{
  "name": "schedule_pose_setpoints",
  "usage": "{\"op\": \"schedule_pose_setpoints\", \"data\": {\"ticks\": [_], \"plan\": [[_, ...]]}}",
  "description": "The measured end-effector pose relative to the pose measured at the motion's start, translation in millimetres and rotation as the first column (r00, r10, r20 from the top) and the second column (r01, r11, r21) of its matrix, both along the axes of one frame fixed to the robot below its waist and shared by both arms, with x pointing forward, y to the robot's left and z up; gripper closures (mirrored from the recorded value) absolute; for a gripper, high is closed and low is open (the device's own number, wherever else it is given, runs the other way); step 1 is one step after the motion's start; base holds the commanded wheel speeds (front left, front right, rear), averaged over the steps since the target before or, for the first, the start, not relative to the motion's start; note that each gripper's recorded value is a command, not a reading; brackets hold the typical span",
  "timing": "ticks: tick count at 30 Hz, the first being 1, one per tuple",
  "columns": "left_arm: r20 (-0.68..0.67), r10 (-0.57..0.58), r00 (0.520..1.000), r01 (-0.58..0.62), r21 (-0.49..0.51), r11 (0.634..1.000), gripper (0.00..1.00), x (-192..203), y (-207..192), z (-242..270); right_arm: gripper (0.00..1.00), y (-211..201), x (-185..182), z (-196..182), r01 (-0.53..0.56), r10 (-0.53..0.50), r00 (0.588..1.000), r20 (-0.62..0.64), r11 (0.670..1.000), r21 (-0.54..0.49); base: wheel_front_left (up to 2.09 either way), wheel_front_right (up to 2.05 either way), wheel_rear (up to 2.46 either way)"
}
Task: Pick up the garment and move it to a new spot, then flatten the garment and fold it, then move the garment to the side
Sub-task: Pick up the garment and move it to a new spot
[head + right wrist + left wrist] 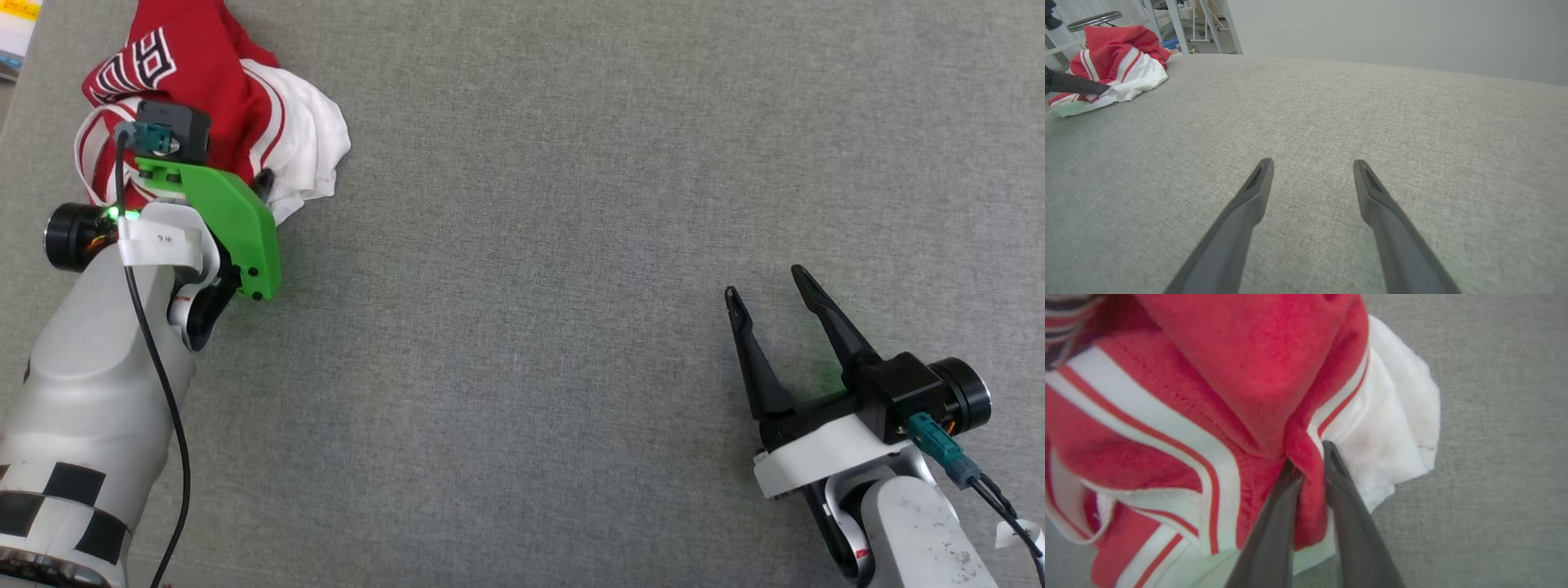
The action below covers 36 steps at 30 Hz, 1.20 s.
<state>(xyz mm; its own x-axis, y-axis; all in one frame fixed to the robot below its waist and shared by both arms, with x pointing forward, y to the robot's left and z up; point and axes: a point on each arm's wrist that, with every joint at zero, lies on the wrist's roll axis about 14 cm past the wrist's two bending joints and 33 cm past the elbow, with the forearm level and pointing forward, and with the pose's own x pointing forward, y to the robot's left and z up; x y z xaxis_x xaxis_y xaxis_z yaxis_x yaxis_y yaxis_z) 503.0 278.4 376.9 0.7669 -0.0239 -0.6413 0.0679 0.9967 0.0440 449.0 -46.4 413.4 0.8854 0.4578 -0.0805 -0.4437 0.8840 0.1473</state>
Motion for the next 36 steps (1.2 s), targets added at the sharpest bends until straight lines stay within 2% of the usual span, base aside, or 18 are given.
{"op": "schedule_pose_setpoints", "data": {"ticks": [5,11,18,25,29,32,36], "plan": [[0.075,-0.001,0.997,-0.001,0.022,1.0,1.0,-1.0,7.8,15.8,0.0,0.1,-1.8,9.7,0.001,-0.001,1.0,0.02,1.0,-0.002,0.0,0.0,0.0],[0.243,0.009,0.97,-0.01,0.002,1.0,1.0,2.8,11.9,60.9,0.0,-0.6,-6.9,28.7,0.008,-0.008,0.998,0.059,1.0,-0.002,0.0,0.0,0.0],[0.475,-0.027,0.879,0.043,-0.023,0.999,1.0,5.1,-3.7,136.2,0.0,-11.8,-22.8,48.8,0.05,-0.05,0.995,0.087,0.999,0.004,0.0,0.0,0.0],[0.594,-0.126,0.794,0.191,-0.047,0.98,1.0,-11.2,-65.7,187.2,0.0,-32.7,-32.6,77.9,0.116,-0.116,0.981,0.156,0.993,0.006,0.0,0.0,0.0],[0.628,-0.215,0.748,0.328,-0.068,0.942,1.0,-23.6,-124.2,204.8,0.0,-50.8,-34.7,96.0,0.17,-0.169,0.964,0.204,0.985,0.012,0.0,0.0,0.0],[0.627,-0.278,0.727,0.427,-0.097,0.899,1.0,-33.8,-174.2,205.8,0.0,-69.4,-37.3,104.3,0.223,-0.221,0.949,0.225,0.975,0.015,0.0,0.0,0.0],[0.612,-0.385,0.691,0.579,-0.149,0.802,1.0,-55.3,-253.6,199.2,0.0,-100.8,-42.0,113.1,0.311,-0.305,0.919,0.249,0.95,0.017,0.0,0.0,0.0]]}}
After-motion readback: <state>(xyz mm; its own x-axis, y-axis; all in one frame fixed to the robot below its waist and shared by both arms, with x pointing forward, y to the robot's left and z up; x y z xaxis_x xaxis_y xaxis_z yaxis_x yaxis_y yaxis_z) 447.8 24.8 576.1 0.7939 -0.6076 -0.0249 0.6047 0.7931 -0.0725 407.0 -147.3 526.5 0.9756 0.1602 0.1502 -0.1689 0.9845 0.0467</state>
